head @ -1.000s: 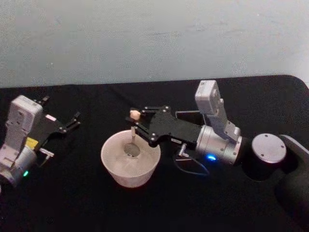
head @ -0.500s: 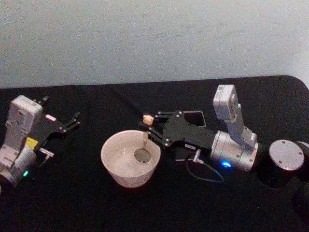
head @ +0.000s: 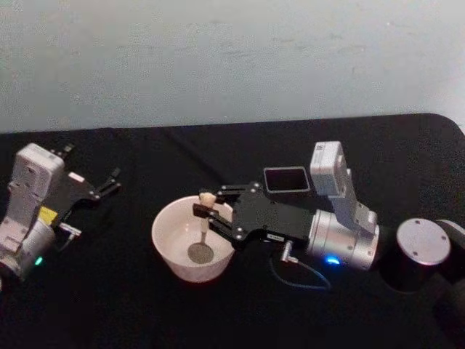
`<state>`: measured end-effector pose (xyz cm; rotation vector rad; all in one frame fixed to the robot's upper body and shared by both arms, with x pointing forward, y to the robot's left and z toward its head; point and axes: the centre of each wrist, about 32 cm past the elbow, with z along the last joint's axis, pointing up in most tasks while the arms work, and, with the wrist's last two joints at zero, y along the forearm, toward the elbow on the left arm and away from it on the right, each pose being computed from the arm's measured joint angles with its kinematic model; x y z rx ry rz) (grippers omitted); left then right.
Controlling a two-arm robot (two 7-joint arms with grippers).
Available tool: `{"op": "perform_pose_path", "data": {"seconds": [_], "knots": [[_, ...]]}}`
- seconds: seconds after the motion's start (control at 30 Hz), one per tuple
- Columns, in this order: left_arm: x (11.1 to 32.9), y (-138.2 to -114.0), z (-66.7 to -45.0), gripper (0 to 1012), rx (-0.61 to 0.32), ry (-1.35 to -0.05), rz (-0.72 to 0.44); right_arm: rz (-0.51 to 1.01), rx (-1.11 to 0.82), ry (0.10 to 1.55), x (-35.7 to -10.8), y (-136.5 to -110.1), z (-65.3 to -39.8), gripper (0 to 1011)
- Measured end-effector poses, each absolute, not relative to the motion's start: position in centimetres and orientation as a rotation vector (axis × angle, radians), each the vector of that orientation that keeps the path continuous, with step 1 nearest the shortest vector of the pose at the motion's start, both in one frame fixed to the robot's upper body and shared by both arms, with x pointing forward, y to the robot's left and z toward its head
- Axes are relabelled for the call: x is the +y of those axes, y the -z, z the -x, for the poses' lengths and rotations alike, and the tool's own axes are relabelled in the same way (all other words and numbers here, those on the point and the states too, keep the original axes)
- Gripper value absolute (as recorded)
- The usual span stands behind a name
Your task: Pick up the stirring spoon with one hand, stir inside the cup, then place it back in its original position.
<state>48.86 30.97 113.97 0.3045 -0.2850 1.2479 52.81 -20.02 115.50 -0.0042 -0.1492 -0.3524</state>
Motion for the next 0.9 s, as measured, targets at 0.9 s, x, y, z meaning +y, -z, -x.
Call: {"op": "perform_pose_path", "data": {"seconds": [0.9], "knots": [[31.0,-114.0,-48.9,1001,-0.285,-1.248,-0.304,-0.008,-0.167,0.371,-17.6,-115.7,-55.6,214]]}}
